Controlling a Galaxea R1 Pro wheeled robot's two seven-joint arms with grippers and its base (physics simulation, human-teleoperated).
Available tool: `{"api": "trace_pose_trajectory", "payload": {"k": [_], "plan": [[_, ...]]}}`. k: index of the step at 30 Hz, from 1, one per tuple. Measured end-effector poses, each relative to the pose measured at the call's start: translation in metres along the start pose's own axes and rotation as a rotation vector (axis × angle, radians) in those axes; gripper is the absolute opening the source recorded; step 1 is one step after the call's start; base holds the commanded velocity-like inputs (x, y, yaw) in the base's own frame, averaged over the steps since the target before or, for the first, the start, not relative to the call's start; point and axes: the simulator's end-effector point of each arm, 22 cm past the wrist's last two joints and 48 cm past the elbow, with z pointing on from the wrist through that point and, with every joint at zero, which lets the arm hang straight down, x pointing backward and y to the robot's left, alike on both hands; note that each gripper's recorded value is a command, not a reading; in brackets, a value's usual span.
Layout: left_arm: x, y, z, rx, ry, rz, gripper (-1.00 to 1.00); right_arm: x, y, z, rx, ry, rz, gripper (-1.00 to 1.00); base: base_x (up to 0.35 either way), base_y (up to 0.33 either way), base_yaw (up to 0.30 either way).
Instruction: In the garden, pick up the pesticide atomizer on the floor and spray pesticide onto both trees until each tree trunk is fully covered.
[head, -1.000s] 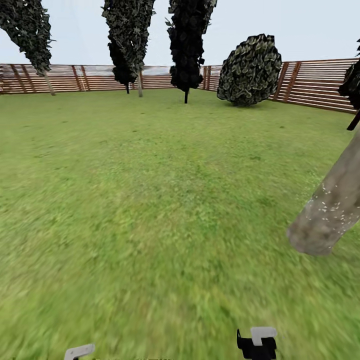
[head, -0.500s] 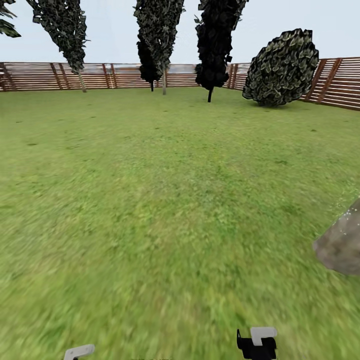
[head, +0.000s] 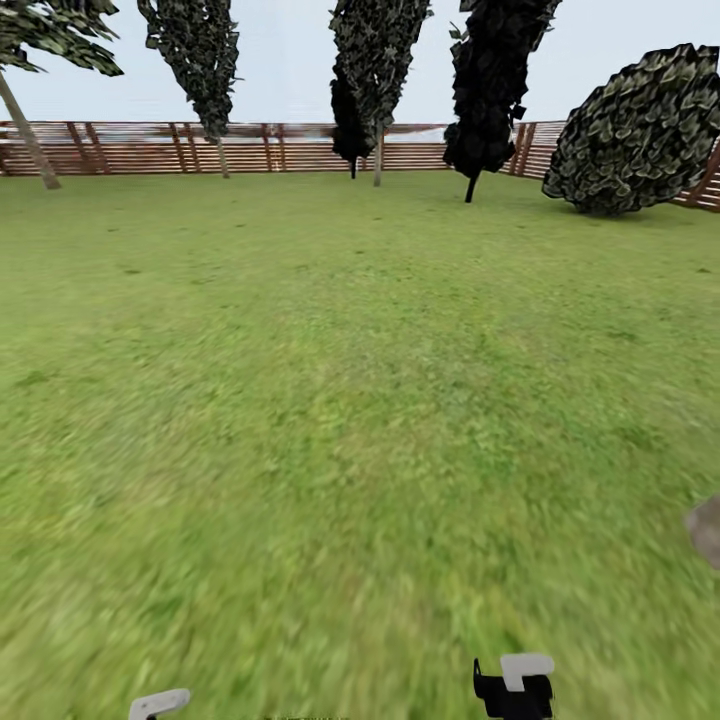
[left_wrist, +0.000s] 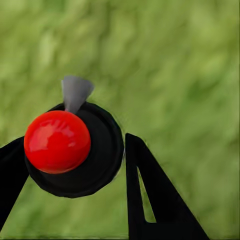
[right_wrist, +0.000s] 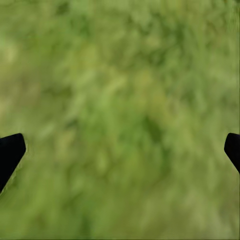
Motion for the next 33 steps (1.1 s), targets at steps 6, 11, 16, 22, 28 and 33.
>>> {"api": "trace_pose_trajectory", "payload": {"k": [6, 11, 16, 22, 28, 33], "plan": [[0.001, 0.005, 0.0, -0.008, 0.005, -0.002, -1.0, 0.002, 0.001, 0.0, -0.001, 0.004, -0.001, 1.0, 0.0, 0.0, 0.282], [0.002, 0.007, 0.001, -0.011, 0.007, -0.003, -1.0, 0.003, 0.001, 0.0, -0.002, 0.006, -0.002, 1.0, 0.0, 0.0, 0.282], [0.003, 0.014, 0.001, -0.032, 0.008, -0.057, -1.0, 0.005, 0.001, 0.0, -0.002, 0.01, -0.003, 1.0, 0.0, 0.0, 0.281], [0.005, 0.014, 0.001, -0.036, 0.01, -0.083, -1.0, 0.006, 0.001, 0.0, -0.003, 0.013, -0.003, 1.0, 0.0, 0.0, 0.282], [0.006, 0.012, 0.002, -0.033, 0.014, -0.079, -1.0, 0.008, 0.002, 0.0, -0.004, 0.017, -0.004, 1.0, 0.0, 0.0, 0.282], [0.008, 0.01, 0.002, -0.031, 0.017, -0.076, -1.0, 0.01, 0.002, 0.0, -0.004, 0.02, -0.004, 1.0, 0.0, 0.0, 0.282]]}}
